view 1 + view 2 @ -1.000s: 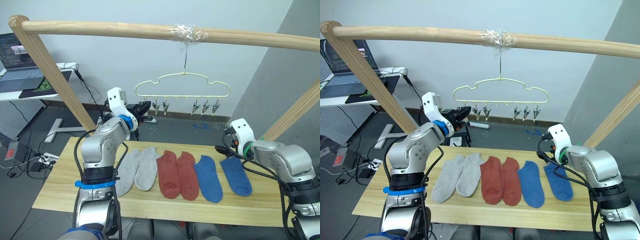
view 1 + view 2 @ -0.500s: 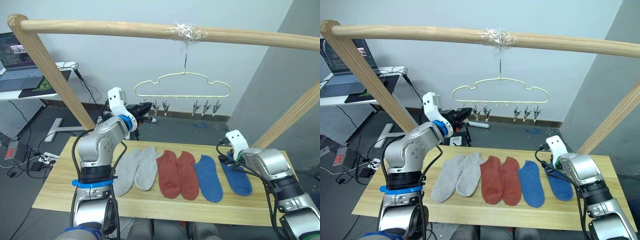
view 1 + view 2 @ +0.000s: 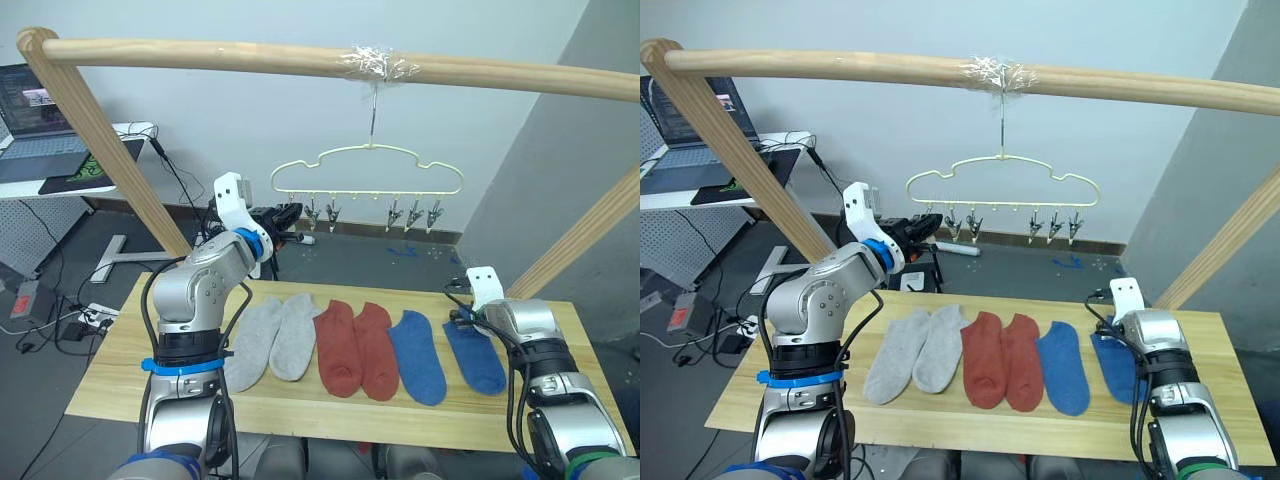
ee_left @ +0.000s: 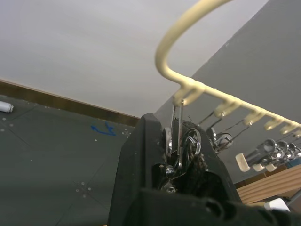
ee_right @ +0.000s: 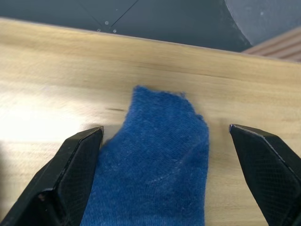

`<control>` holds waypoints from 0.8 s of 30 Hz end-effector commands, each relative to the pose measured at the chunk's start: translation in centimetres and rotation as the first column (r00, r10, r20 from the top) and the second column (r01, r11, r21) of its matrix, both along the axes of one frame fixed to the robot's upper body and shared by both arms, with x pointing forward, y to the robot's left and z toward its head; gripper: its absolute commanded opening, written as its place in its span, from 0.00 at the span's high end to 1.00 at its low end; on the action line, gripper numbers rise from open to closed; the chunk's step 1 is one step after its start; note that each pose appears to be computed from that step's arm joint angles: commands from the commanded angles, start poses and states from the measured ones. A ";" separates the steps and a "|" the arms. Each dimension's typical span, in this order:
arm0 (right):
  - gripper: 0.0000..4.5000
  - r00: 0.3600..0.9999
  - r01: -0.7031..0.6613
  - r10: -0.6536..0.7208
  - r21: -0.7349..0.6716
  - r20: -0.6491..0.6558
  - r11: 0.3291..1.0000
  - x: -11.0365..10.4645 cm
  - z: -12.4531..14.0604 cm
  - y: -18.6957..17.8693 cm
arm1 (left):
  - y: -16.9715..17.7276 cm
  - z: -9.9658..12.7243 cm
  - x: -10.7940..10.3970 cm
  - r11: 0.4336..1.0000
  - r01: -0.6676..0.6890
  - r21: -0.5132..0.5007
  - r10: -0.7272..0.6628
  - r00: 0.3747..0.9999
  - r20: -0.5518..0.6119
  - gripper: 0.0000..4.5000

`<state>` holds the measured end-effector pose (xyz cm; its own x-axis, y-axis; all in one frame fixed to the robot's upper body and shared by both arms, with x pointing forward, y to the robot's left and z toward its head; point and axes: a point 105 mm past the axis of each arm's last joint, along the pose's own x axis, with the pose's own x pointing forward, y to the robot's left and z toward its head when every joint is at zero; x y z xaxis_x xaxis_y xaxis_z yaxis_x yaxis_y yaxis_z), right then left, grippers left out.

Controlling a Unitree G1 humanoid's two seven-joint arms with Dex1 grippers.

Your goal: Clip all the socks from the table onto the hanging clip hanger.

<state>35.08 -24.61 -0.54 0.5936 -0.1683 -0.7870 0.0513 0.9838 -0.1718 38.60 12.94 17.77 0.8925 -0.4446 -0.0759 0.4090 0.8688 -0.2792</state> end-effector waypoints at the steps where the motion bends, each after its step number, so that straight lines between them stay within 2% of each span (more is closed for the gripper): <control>1: 0.00 0.999 0.048 -0.048 0.036 -0.014 0.998 -0.2 -0.3 -0.1 | -0.3 1.9 -0.4 1.000 0.026 -0.010 -0.025 0.998 0.057 0.94; 7: 0.00 0.997 0.064 -0.062 0.055 -0.040 0.996 -0.9 -0.8 0.2 | 0.3 1.5 -0.5 1.000 0.001 0.016 -0.002 0.999 0.034 0.94; 19: 0.00 0.998 0.034 -0.032 0.049 -0.054 0.998 -2.3 -0.4 1.0 | 0.9 1.9 -1.0 1.000 -0.012 -0.006 0.012 1.000 0.004 0.94; 22: 0.13 0.998 0.028 -0.026 0.037 -0.051 0.999 -2.6 -0.4 1.0 | 1.1 2.7 -0.9 0.999 -0.018 -0.046 0.018 1.000 0.011 0.94; 24: 0.28 0.998 0.027 -0.025 0.037 -0.050 0.999 -2.7 -0.3 1.1 | 1.2 3.2 -0.9 0.997 -0.017 -0.079 0.018 1.000 0.010 0.94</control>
